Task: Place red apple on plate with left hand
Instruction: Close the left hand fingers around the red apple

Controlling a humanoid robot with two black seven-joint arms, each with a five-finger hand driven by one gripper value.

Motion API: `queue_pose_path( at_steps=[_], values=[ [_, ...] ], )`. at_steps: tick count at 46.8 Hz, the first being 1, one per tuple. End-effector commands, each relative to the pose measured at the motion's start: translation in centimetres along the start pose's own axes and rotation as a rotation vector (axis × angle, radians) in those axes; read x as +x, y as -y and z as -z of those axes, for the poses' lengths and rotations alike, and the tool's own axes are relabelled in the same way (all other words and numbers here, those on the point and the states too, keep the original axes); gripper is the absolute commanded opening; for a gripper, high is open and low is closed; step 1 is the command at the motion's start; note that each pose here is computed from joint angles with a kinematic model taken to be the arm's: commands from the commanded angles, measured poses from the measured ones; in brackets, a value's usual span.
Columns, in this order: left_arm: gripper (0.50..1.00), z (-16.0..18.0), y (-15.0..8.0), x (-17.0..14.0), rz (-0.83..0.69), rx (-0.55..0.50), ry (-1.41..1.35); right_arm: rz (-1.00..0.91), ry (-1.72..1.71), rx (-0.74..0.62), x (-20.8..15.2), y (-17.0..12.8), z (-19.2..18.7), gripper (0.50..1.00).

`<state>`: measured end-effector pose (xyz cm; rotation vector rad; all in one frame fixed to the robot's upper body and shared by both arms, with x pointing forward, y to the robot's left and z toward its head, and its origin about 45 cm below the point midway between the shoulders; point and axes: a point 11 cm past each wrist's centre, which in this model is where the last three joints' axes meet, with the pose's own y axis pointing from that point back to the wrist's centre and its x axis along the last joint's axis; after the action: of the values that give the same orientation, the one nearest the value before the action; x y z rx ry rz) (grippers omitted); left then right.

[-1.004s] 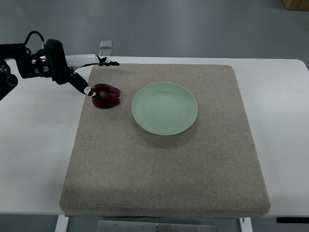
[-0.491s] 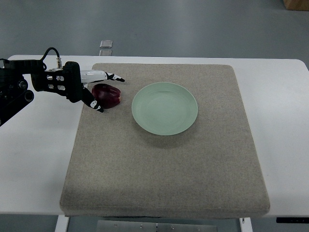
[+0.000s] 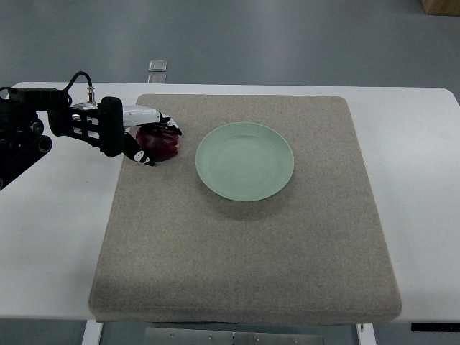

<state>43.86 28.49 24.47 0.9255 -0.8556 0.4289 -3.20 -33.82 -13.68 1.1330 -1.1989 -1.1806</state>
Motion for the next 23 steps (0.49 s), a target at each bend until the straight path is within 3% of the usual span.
queue_pose_path(
  at_steps=[1, 11, 23],
  values=[
    [0.671, 0.1, -0.1, 0.2, -0.003, 0.005, 0.006, 0.000, 0.000, 0.000, 0.0, 0.0, 0.0, 0.930],
    [0.501, -0.2, -0.4, 1.3, -0.022, -0.002, 0.022, 0.000, 0.000, 0.000, 0.0, 0.0, 0.0, 0.930],
    [0.500, -2.9, -0.2, 3.3, -0.051, -0.065, 0.073, 0.000, 0.000, 0.000, 0.0, 0.0, 0.0, 0.928]
  ],
)
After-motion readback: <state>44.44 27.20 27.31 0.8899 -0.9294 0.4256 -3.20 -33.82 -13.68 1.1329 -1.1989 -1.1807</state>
